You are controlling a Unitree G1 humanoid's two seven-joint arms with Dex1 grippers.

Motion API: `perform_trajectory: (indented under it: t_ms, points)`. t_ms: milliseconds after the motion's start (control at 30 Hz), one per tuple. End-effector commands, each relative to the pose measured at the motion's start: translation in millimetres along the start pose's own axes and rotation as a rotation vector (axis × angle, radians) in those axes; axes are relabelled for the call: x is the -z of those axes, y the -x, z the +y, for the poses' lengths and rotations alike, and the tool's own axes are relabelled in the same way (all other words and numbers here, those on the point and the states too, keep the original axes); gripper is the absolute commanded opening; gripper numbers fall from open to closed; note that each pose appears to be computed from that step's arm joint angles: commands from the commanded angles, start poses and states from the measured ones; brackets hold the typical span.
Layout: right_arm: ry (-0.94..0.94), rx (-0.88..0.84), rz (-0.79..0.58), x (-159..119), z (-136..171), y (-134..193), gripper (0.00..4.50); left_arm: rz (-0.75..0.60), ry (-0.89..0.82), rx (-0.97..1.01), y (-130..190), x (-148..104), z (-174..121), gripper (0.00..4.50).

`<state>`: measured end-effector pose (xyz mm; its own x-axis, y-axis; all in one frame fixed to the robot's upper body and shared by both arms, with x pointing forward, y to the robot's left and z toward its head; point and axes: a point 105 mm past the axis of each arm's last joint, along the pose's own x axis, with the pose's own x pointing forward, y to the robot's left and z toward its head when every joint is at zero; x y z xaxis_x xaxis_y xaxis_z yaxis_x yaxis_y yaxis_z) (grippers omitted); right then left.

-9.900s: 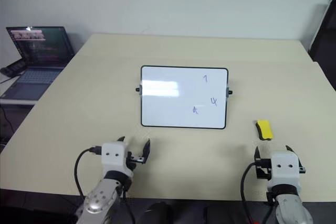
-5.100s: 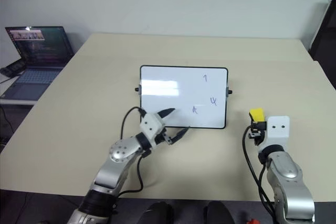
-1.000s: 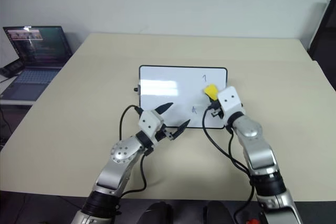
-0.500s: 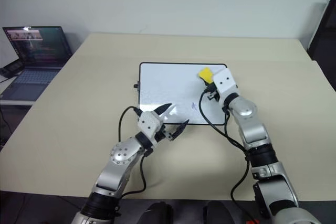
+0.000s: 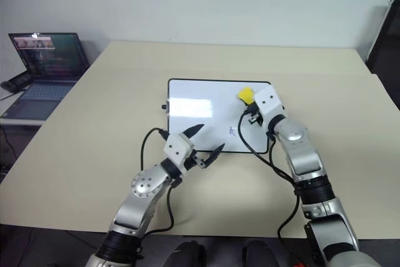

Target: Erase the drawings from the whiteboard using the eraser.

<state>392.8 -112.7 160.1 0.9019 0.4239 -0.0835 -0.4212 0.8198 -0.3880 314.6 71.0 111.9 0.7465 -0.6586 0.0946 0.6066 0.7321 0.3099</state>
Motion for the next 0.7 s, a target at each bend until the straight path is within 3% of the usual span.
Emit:
perform_trajectory:
  t_ms: [33, 367, 700]
  points:
    - [-0.042, 0.012, 0.143, 30.9, -2.7, 8.0, 1.37, -0.061, -0.025, -0.002, -1.5, -17.1, -1.6, 4.50]
    - [-0.048, 0.056, 0.154, 26.4, -16.7, 24.8, 1.37, -0.061, -0.021, 0.001, -3.0, -16.4, -2.6, 4.50]
    - [-0.002, 0.096, -0.140, -34.9, -17.9, 13.5, 1.37, -0.064, -0.016, 0.011, -5.7, -16.1, -5.6, 4.50]
